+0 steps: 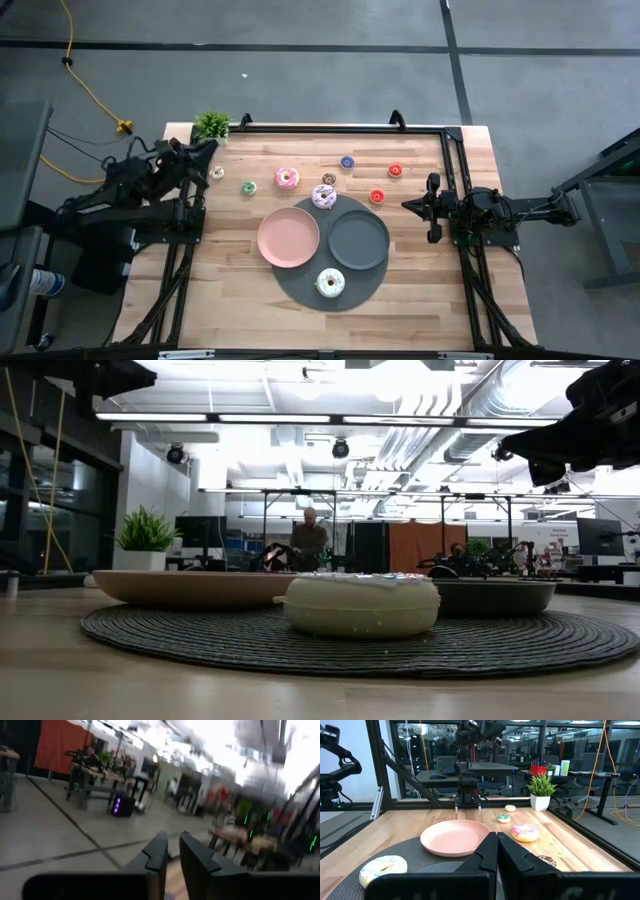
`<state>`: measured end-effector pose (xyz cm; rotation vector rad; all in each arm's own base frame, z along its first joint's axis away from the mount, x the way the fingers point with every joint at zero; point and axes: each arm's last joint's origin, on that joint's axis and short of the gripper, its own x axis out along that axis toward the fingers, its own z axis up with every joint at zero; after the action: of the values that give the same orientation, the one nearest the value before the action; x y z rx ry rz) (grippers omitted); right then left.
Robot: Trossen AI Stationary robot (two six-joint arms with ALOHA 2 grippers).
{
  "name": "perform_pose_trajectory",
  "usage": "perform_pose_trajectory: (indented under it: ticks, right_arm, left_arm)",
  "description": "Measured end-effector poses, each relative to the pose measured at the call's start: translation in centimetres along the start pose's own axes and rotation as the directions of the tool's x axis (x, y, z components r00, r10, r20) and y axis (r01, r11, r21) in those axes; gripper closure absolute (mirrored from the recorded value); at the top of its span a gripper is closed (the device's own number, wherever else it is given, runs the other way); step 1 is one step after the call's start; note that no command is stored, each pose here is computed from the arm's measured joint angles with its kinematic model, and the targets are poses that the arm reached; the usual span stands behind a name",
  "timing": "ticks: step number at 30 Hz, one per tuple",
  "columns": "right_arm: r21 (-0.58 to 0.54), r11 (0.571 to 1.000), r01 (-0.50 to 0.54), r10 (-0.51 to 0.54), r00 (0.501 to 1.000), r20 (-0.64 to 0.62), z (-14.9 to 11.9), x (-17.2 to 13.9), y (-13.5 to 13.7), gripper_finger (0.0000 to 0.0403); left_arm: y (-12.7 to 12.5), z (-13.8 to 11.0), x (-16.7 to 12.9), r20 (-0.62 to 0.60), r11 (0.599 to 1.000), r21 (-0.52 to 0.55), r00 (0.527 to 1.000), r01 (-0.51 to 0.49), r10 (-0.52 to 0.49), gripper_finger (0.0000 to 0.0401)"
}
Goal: Pick & Place donuts
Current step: Put the small white donut on the black plate
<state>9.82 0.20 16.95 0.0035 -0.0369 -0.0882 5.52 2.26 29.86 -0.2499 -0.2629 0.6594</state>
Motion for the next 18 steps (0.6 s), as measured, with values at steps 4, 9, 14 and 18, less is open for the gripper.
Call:
perform_pose_trajectory:
  ticks: [4, 9, 14, 18]
  right_arm:
    - [0.000, 1.000, 0.000, 0.000, 1.000, 0.000, 0.0, 0.0, 0.0, 0.0402]
    - [0.000, 1.000, 0.000, 0.000, 1.000, 0.000, 0.0, 0.0, 0.0, 0.0402]
    - [0.000, 1.000, 0.000, 0.000, 1.000, 0.000, 0.0, 0.0, 0.0, 0.0402]
    - [0.000, 1.000, 0.000, 0.000, 1.000, 0.000, 0.0, 0.0, 0.0, 0.0402]
  left_arm:
    - [-1.1, 0.6, 1.2, -0.096, 0.990, 0.138, 0.995, 0.037, -0.024, 0.0316]
    - [-2.5, 0.6, 3.3, -0.281, 0.949, 0.301, 0.960, 0.097, -0.009, 0.0285]
    - [-3.8, 0.4, 5.3, -0.448, 0.892, 0.426, 0.892, 0.149, 0.066, 0.0277]
    - [-4.6, 0.3, 6.7, -0.567, 0.824, 0.522, 0.812, 0.221, 0.141, 0.0277]
